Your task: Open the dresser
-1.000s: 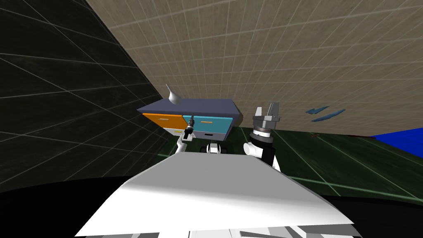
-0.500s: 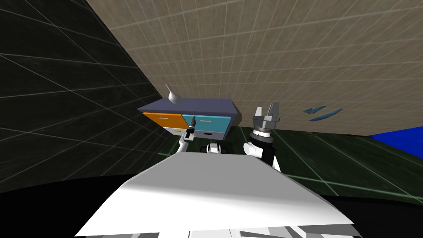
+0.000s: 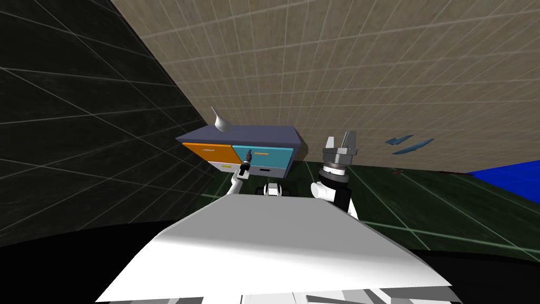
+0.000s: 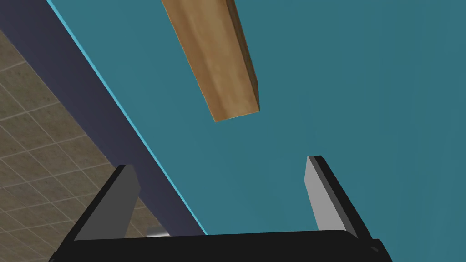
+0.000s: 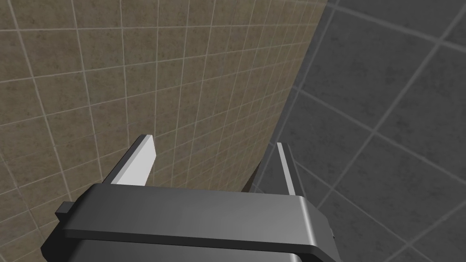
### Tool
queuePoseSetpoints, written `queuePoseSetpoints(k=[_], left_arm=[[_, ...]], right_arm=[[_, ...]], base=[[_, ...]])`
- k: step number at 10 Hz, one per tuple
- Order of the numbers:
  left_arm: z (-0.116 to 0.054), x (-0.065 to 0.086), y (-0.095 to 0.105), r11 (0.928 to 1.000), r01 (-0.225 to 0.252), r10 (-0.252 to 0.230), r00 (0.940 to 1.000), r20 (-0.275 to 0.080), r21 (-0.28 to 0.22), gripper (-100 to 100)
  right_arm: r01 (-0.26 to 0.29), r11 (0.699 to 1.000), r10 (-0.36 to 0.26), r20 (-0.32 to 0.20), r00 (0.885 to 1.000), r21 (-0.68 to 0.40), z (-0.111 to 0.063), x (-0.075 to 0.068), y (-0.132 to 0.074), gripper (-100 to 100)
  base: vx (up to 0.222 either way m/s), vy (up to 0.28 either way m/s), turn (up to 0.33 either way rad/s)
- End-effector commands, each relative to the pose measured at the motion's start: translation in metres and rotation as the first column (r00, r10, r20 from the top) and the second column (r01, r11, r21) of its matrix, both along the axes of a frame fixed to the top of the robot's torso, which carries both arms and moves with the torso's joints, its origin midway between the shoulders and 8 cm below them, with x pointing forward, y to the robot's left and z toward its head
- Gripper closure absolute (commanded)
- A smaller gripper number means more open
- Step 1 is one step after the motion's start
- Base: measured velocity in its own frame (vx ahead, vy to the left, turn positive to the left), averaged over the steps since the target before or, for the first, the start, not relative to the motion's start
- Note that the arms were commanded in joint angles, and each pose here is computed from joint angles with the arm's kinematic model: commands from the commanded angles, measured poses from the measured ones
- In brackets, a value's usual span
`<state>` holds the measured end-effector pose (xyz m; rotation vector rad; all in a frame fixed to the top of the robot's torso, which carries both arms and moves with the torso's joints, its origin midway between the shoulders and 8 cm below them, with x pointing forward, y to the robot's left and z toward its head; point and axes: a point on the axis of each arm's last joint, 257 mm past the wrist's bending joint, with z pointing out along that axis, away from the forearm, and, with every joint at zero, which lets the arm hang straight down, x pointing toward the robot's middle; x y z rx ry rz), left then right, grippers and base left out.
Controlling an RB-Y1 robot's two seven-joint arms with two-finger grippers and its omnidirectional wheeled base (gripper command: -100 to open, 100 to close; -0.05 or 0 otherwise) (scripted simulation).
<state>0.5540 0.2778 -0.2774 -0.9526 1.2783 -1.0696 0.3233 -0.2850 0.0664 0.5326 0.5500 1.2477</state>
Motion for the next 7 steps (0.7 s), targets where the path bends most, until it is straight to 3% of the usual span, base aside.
queuePoseSetpoints(k=[1,5,7], left_arm=[[-0.012,0.005,-0.004,1.0000,0.006,-0.006,0.9995,-0.030,-0.006,-100],[-0.036,0.013,-0.029,0.9988,0.026,-0.030,0.9959,-0.086,-0.042,-100],[-0.034,0.013,-0.024,0.9991,0.023,-0.025,0.9966,-0.079,-0.035,-100]], right_arm=[[0.000,1.000,0.000,0.000,1.000,0.000,0.000,0.000,0.000,0],[0.000,1.000,0.000,0.000,1.000,0.000,0.000,0.000,0.000,0],[0.000,1.000,0.000,0.000,1.000,0.000,0.000,0.000,0.000,0]], base=[[-0.027,-0.029,0.000],[-0.038,-0.034,0.002],[-0.011,-0.015,-0.001]])
